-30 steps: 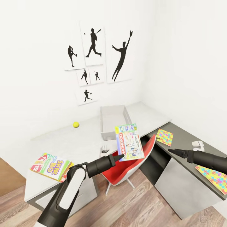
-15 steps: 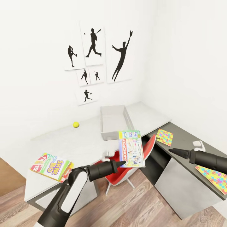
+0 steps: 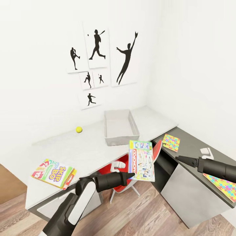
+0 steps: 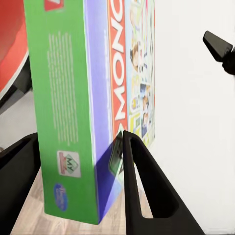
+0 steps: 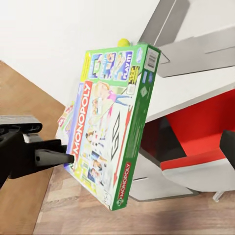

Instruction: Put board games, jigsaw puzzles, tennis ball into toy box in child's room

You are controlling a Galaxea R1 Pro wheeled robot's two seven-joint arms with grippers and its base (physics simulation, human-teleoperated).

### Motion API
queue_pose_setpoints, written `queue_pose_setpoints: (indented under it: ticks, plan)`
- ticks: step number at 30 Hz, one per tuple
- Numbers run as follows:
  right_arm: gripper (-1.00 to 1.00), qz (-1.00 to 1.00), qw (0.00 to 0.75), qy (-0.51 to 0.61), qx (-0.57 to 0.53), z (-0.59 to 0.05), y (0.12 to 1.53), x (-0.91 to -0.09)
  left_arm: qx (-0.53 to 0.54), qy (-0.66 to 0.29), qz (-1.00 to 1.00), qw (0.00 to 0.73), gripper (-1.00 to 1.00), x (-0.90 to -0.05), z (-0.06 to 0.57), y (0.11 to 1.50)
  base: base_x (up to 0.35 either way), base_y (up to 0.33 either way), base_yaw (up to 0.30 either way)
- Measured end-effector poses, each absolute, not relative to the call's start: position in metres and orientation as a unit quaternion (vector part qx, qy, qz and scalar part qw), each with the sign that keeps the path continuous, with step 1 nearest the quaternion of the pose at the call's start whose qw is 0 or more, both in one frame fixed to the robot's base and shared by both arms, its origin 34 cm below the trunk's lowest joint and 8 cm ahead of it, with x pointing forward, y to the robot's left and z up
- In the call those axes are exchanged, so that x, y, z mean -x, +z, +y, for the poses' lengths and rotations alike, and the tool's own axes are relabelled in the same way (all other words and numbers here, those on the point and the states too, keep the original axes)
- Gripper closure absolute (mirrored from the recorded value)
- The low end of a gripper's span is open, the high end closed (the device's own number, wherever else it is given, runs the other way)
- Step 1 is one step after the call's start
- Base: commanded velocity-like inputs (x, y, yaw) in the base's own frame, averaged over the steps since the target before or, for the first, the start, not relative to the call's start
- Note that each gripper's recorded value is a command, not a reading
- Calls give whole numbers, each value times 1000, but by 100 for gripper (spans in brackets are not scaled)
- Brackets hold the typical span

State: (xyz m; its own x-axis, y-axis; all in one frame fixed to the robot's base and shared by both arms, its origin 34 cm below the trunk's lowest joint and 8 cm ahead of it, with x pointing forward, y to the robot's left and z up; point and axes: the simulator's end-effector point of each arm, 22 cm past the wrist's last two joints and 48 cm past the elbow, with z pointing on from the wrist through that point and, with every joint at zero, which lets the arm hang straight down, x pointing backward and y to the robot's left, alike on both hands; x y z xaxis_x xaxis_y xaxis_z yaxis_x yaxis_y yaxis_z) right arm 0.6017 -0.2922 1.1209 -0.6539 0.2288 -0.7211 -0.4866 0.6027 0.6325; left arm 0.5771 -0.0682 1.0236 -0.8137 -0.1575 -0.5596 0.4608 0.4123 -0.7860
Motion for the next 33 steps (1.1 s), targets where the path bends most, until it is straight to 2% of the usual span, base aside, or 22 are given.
queue_pose_setpoints:
  ticks: [14,33]
  plan:
    - [-100,795,405,443,82,-288,1120,-601,-139,-566,763,280,100,-550,-98,1036,0,0,0]
    - [-100,794,402,449,82,-285,1119,-600,-154,-596,734,288,100,-543,-105,1057,0,0,0]
